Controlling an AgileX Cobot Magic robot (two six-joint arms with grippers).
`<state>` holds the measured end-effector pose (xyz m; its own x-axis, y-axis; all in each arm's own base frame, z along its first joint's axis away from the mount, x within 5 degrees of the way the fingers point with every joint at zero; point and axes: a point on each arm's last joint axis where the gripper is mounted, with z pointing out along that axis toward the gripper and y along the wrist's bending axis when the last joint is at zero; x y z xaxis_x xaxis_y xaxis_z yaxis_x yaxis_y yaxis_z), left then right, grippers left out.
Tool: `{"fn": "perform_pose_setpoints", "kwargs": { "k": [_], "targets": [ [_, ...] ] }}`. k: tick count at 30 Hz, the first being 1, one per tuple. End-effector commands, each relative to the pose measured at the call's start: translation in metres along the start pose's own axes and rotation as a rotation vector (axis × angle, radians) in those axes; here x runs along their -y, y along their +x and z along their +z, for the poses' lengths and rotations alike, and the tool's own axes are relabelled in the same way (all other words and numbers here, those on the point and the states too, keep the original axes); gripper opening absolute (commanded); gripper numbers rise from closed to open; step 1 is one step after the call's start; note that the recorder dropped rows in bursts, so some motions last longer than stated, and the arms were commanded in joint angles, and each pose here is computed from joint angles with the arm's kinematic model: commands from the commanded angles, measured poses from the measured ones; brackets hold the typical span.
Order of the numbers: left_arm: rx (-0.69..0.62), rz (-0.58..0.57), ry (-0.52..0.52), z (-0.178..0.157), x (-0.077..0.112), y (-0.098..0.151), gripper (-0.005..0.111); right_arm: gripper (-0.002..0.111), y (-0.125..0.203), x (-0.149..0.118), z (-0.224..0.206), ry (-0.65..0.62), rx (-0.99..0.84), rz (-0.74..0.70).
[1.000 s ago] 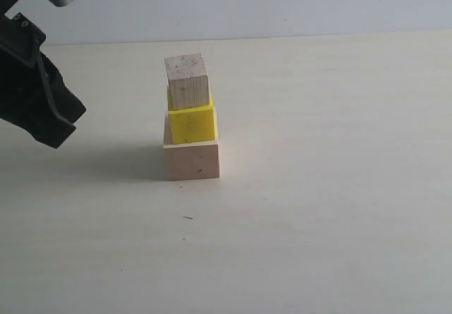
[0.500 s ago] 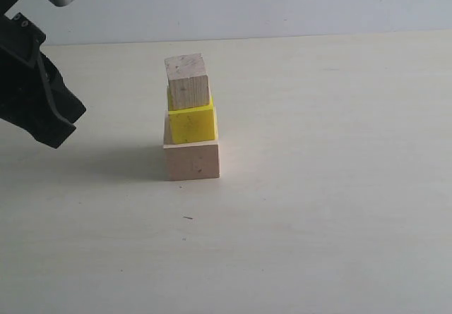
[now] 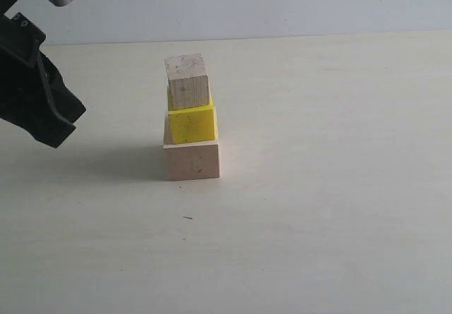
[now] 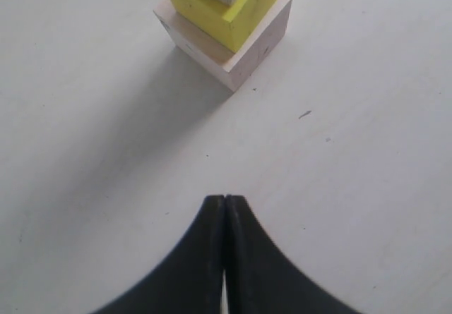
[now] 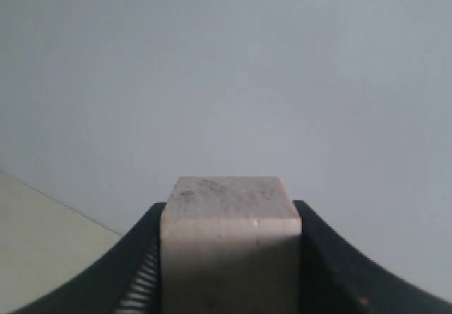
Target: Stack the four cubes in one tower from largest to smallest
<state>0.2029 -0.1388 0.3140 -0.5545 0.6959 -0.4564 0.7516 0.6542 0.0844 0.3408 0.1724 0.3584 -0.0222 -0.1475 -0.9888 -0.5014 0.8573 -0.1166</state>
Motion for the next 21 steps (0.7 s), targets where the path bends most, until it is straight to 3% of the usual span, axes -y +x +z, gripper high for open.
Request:
{"fn": "perform_pose_setpoints", "kwargs": {
  "k": [1, 7, 12, 18, 21],
  "targets": [
    [0.003, 0.000, -0.002, 0.001, -0.001, 0.000, 0.000, 0.000, -0.001, -0.014, -0.005, -0.141, 0.083, -0.033],
    [0.005, 0.001, -0.003, 0.001, -0.001, 0.000, 0.000, 0.000, 0.000, -0.051, -0.020, -0.565, 0.169, -0.066],
    [0.005, 0.001, -0.003, 0.001, -0.001, 0.000, 0.000, 0.000, -0.001, -0.057, -0.024, -0.640, 0.192, -0.087],
    [0.005, 0.001, -0.003, 0.001, -0.001, 0.000, 0.000, 0.000, 0.005, -0.070, -0.032, -0.828, 0.191, -0.118],
    [0.005, 0.001, -0.003, 0.001, -0.001, 0.000, 0.000, 0.000, 0.008, -0.069, -0.027, -0.808, 0.186, -0.065]
  ]
}}
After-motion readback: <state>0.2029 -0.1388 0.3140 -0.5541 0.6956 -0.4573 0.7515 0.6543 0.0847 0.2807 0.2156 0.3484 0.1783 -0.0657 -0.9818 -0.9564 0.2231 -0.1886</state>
